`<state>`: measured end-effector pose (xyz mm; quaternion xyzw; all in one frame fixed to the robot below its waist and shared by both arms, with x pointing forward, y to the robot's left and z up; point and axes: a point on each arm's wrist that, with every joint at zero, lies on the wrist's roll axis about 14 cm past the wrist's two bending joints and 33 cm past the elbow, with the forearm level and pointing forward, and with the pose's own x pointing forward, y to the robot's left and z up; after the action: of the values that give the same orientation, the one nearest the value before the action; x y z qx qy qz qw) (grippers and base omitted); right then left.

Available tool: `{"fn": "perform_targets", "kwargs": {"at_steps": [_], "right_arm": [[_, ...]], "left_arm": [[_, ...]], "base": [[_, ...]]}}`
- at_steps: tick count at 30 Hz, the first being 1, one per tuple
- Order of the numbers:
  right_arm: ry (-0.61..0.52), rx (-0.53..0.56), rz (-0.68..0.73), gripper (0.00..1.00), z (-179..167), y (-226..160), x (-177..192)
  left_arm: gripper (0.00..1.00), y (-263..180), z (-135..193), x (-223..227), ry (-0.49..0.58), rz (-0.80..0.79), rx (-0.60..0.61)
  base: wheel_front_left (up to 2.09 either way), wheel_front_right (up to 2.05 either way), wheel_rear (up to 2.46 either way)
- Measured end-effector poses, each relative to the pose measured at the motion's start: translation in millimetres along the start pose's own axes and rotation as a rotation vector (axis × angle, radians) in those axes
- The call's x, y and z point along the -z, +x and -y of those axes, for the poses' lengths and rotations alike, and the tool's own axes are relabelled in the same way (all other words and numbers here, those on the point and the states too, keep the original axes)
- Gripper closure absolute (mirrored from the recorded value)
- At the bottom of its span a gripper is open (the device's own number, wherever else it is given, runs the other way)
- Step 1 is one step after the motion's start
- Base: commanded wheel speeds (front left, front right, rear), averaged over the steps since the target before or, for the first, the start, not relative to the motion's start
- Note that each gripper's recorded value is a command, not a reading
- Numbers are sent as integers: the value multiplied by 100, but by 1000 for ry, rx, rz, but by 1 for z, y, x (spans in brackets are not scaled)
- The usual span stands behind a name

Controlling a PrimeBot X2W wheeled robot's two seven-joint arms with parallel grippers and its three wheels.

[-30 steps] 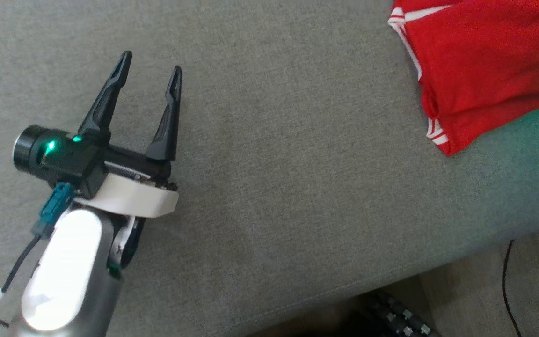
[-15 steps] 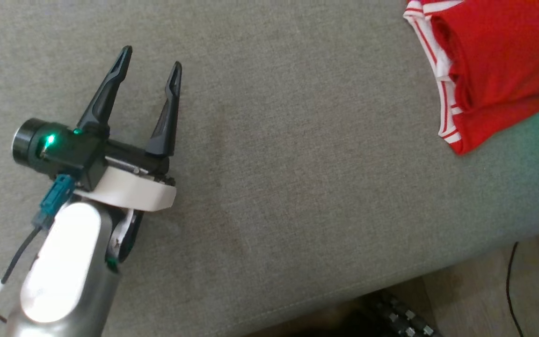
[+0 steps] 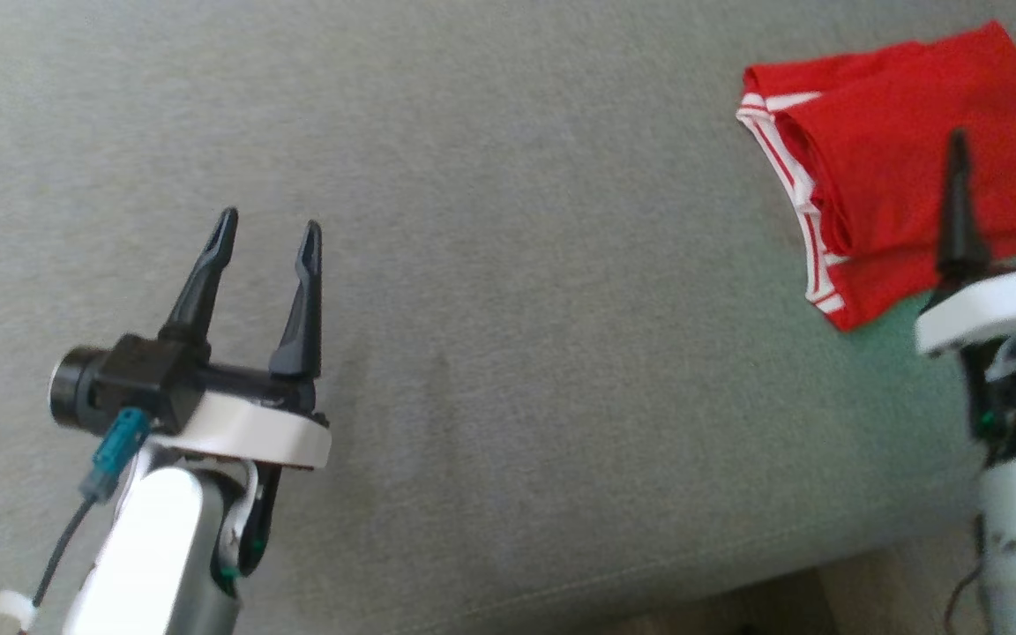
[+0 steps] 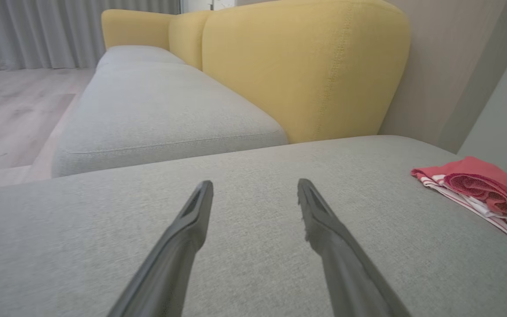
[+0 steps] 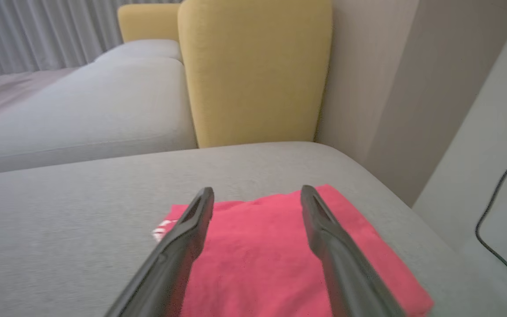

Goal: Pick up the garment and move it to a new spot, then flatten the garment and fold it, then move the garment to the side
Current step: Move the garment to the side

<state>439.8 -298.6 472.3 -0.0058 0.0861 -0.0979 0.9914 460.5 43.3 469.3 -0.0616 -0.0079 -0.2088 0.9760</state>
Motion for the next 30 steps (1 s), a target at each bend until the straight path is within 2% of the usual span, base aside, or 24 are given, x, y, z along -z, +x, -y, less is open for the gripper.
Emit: {"fn": "perform_targets", "kwargs": {"at_steps": [7, 13, 18, 30], "right_arm": [[62, -204, 61, 0, -83, -25, -17], [81, -328, 106, 0, -128, -40, -32], [92, -361, 129, 0, -138, -57, -36], [70, -367, 116, 0, -136, -92, -31]], "left_arm": [[0, -37, -24, -17, 19, 9, -123], [0, -70, -49, -29, 48, 17, -229], [0, -94, -59, -36, 63, 19, -276], [0, -130, -55, -41, 62, 23, -321]], "base": [[0, 0, 0], [0, 0, 0], [0, 0, 0], [0, 0, 0]]}}
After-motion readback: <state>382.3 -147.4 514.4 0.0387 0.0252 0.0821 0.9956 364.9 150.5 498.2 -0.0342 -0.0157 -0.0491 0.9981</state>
